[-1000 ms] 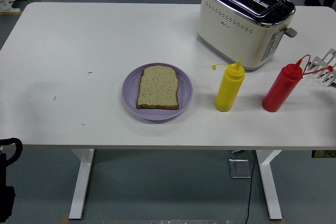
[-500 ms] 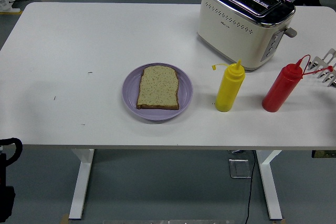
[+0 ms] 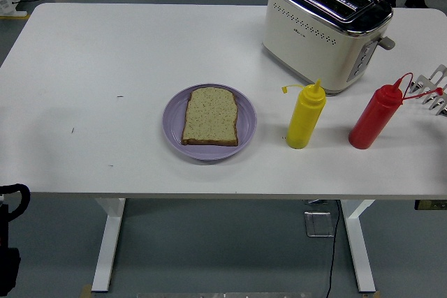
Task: Pick up the cup,pour liquid into bread,place the cup on the desk
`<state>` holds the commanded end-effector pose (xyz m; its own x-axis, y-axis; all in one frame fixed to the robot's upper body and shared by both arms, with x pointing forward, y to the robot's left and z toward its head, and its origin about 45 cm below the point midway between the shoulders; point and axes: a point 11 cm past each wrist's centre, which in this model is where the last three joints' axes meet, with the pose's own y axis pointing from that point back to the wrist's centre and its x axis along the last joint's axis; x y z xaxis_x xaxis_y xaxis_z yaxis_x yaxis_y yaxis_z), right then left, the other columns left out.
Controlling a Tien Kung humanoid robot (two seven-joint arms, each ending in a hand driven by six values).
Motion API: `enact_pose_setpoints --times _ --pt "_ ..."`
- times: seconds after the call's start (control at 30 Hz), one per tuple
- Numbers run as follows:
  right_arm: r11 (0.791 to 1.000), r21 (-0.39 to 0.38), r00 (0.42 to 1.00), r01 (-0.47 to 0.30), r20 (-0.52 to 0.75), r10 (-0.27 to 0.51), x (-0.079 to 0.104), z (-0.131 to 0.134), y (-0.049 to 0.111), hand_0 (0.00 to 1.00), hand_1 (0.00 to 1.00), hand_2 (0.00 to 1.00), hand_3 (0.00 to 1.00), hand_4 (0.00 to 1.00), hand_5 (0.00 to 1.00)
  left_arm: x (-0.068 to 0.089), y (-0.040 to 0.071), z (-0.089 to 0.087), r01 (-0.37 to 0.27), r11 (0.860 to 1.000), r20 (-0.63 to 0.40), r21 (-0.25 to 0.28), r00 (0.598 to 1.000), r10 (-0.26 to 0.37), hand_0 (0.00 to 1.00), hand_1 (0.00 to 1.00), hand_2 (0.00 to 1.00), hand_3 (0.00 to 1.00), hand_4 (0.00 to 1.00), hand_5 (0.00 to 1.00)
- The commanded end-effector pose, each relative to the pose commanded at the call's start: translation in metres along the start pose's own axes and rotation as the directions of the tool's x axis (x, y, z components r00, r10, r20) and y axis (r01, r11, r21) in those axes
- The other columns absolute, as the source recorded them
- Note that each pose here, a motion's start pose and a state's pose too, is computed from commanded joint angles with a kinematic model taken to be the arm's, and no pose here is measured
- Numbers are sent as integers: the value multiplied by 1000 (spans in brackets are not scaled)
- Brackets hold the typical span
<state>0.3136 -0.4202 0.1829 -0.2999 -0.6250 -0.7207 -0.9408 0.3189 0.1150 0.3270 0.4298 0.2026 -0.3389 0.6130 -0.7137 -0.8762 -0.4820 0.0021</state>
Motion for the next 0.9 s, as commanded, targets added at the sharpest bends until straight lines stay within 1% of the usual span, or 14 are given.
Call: enact_pose_setpoints --times 0.07,0.3,0.9 --pt "1000 -1 1000 0 1 0 0 0 0 762 720 737 748 563 480 -1 0 -2 9 1000 -6 13 1000 -9 788 732 731 686 573 998" --pt "1000 -4 1000 0 1 0 1 1 0 762 720 737 748 563 481 -3 1 -4 21 999 3 30 1000 -21 789 733 732 686 573 998" --pt "1000 -10 1000 16 9 -16 -1 2 0 762 720 737 746 567 486 -3 1 -4 24 999 8 32 1000 -24 785 735 733 687 576 998"
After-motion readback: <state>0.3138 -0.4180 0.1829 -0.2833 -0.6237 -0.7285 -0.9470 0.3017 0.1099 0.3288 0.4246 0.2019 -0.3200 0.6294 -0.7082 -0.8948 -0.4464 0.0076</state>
